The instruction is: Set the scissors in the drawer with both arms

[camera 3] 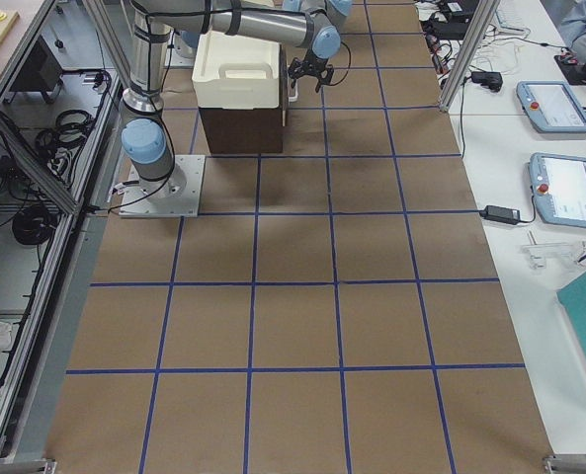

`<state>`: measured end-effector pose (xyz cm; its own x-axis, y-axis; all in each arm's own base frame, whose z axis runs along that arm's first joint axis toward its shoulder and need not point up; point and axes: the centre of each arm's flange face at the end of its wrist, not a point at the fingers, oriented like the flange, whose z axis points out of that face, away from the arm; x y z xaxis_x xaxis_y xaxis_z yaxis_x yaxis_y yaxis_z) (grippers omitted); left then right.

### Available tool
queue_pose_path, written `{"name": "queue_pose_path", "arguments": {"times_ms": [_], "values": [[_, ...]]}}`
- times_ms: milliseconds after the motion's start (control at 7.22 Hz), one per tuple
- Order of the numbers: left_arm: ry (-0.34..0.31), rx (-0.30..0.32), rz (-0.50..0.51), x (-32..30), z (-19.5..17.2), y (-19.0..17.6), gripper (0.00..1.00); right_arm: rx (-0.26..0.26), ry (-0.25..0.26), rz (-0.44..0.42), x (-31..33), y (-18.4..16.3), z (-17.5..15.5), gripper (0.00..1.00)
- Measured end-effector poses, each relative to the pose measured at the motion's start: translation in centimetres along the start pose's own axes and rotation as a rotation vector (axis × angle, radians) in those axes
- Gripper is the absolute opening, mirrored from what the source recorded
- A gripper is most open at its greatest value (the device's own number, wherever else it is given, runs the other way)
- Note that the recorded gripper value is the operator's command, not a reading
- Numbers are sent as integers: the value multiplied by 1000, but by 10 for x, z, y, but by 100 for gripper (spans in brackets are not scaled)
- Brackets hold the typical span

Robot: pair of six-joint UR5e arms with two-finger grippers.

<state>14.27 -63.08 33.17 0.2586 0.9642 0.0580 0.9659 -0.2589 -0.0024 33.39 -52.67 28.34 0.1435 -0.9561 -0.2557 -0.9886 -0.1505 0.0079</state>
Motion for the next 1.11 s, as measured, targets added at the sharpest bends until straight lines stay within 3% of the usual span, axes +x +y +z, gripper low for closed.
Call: {"name": "queue_pose_path", "arguments": {"times_ms": [554, 1108], "values": [[2, 5, 2, 0, 3, 1, 0, 18, 123, -53, 23, -4, -1, 100], [2, 4, 1, 0, 3, 1, 0, 23, 166, -60, 39, 0, -6, 100]]}}
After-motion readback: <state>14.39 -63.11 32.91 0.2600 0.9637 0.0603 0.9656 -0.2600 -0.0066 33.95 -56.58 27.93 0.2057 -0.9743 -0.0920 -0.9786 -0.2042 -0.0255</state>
